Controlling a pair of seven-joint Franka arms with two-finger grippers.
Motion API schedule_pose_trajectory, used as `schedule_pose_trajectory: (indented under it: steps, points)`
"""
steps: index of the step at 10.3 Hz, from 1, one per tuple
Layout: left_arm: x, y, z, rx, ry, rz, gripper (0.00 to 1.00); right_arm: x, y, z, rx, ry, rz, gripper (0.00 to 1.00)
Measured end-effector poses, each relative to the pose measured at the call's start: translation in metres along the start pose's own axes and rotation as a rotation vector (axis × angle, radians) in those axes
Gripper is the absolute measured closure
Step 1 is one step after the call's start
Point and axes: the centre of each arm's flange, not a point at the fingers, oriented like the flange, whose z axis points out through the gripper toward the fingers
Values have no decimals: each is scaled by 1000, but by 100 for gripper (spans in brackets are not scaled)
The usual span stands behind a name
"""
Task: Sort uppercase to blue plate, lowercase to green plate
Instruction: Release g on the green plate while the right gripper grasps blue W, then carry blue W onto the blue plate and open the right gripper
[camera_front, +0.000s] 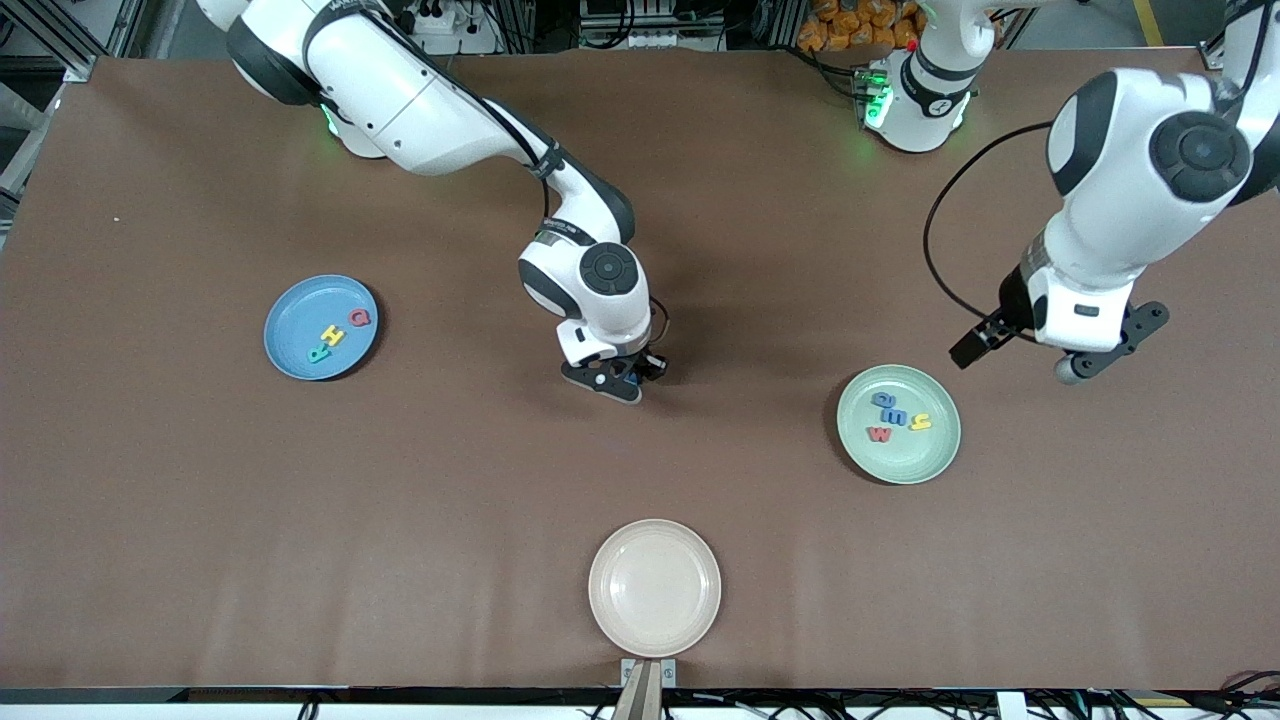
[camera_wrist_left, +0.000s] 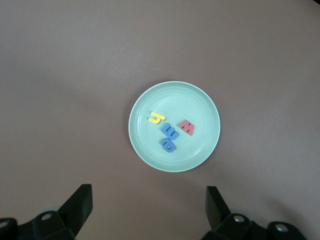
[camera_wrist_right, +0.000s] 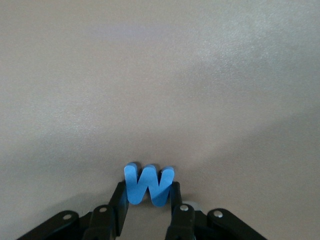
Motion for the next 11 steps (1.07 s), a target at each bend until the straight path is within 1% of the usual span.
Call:
schedule_pose_trajectory:
  steps: [2, 5, 7, 8, 9, 11]
  points:
    - [-3, -2, -22, -5, 19, 144, 0, 1, 0, 0, 1, 1, -6, 62]
    - [3, 1, -63, -7, 30, 332, 0, 4, 1, -1, -20, 1, -31, 62]
    - [6, 0, -98, -6, 32, 425, 0, 7, 3, -4, -49, -3, -60, 62]
    - [8, -1, -112, -6, 33, 443, 0, 9, 5, -7, -68, -12, -88, 62]
    - [12, -2, -125, -7, 31, 446, 0, 14, 8, -12, -81, -36, -109, 62]
    - [19, -2, -139, -2, 7, 450, 0, 34, 20, -28, -93, -115, -165, 62]
